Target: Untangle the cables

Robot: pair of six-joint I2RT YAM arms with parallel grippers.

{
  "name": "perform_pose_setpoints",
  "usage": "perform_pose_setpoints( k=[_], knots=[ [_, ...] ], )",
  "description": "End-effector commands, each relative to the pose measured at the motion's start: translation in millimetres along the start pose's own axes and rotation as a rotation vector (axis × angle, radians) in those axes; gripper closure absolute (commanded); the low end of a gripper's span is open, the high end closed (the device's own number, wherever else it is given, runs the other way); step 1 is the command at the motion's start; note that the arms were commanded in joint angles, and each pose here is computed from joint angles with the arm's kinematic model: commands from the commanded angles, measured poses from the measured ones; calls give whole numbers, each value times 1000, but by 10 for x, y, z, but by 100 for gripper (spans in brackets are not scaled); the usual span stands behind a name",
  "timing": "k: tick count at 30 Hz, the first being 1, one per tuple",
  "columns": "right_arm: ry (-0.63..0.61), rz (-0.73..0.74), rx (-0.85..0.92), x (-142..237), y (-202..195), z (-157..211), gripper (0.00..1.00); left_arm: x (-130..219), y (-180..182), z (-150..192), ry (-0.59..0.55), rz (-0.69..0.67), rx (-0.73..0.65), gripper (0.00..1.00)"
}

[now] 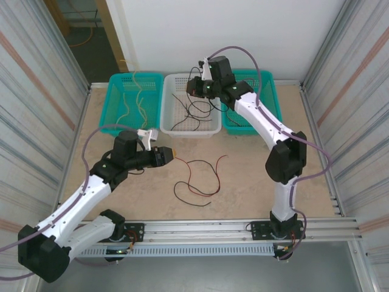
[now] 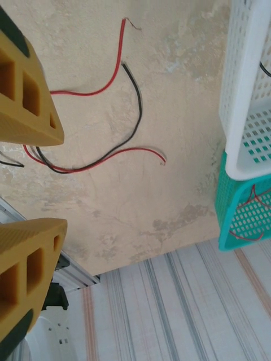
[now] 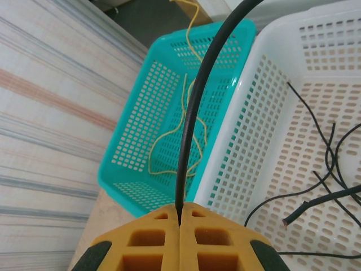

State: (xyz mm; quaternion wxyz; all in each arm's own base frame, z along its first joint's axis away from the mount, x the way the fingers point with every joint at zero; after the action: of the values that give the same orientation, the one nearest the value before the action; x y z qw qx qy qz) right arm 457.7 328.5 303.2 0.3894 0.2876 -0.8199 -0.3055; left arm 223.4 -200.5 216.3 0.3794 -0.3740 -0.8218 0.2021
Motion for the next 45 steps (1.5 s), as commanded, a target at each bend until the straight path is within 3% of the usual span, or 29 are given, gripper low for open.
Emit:
perform_pose_setpoints(
  k=[1,3,7,9,10,17,29,40,45],
  knots=[
    [71,-17,1,-132,-7,107,84,-64,152,160,57,-56,17,55],
    [74,-12,-1,-151,-26,115,64,-101,219,222,91,-80,28,50],
    [70,-7,4,-80,3,142,54,-203,339,335,142,-105,56,44],
    [59,-9,28,23,82,179,43,-265,396,376,163,-114,71,42],
    [55,-7,37,67,107,197,41,-294,410,380,169,-116,74,42],
    [29,17,122,538,248,658,38,-545,550,498,244,-163,71,41],
    [8,144,71,1135,-255,1493,38,-678,697,1271,592,-378,-107,61],
    [-11,190,19,1437,-522,1703,37,-816,797,1376,734,-608,-270,65],
    [-33,184,9,1515,-543,1685,36,-773,750,1274,700,-620,-288,61]
  ],
)
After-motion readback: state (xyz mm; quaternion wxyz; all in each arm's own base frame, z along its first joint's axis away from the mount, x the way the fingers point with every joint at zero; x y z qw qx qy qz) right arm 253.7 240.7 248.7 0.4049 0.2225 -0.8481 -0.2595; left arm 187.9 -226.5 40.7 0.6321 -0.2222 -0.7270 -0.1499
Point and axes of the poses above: each hand's point on the last joint's axis, 136 mm out from that joint toward the fingers, its own x axis back along the fingers, its own y axis along the line the jaws close on, z = x × y, the point moved 2 cm from there along x, back along the fingers, and after that the axes turned 10 degrees about -x, right-handed, at the moved point
